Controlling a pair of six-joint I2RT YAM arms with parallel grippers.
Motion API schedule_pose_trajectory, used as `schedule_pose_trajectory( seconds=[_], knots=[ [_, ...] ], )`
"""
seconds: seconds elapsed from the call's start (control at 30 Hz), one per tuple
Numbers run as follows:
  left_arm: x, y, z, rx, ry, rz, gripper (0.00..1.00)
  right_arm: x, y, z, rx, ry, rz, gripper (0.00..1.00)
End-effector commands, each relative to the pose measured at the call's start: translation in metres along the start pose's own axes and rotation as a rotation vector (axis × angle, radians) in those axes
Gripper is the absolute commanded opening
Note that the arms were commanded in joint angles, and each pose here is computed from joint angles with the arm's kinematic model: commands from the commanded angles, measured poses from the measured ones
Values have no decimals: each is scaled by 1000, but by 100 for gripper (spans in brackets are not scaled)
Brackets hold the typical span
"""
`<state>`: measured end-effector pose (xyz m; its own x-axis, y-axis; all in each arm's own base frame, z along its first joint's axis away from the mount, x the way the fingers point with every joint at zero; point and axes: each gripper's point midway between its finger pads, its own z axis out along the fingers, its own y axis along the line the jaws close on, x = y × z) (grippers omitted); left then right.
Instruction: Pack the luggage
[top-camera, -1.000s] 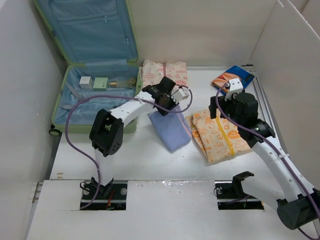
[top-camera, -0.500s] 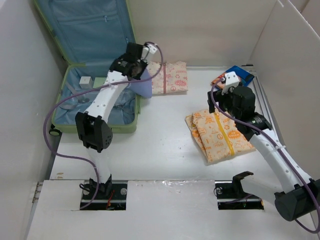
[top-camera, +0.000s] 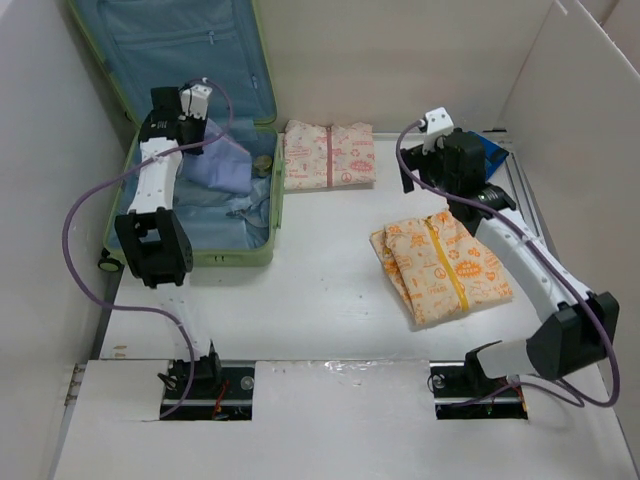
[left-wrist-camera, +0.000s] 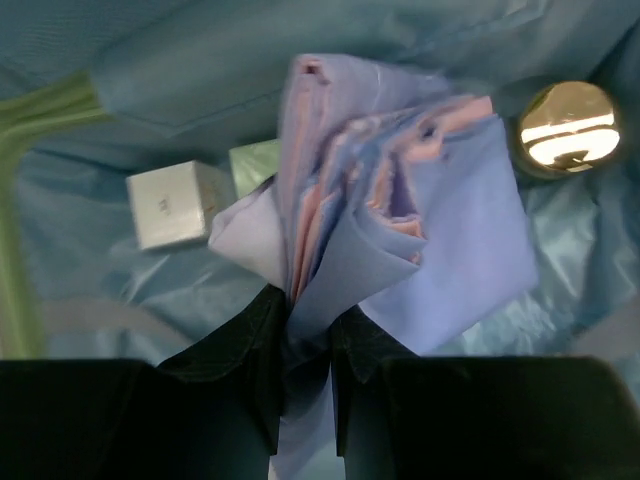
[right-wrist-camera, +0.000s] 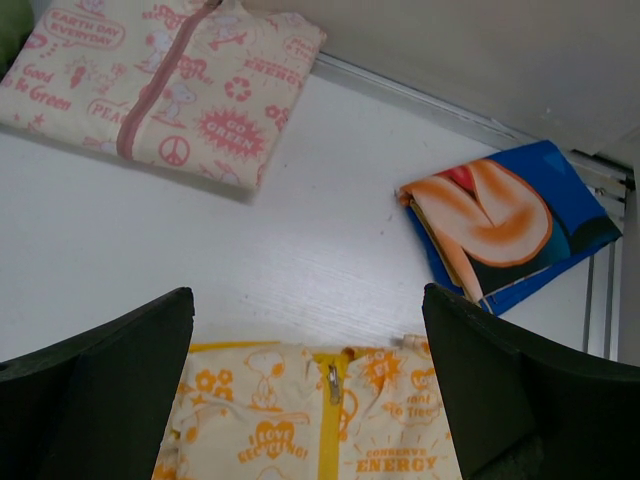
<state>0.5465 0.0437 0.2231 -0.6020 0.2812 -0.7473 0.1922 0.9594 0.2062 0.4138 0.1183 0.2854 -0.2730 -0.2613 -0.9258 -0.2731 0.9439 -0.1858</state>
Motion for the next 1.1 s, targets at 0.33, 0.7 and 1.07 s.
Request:
schedule_pose_trajectory(
  seconds=[0.33,0.7,1.07],
  knots=[
    [58,30,136,124,-44,-179,0,-29,10,31,-43,28,-54,100],
    [84,95,122,-196,63,-235,0,-33,26,26,-78,21,-68,100],
    [67,168,92,-425,14,-209,0,-25,26,19,-59,34,-73,100]
  ],
)
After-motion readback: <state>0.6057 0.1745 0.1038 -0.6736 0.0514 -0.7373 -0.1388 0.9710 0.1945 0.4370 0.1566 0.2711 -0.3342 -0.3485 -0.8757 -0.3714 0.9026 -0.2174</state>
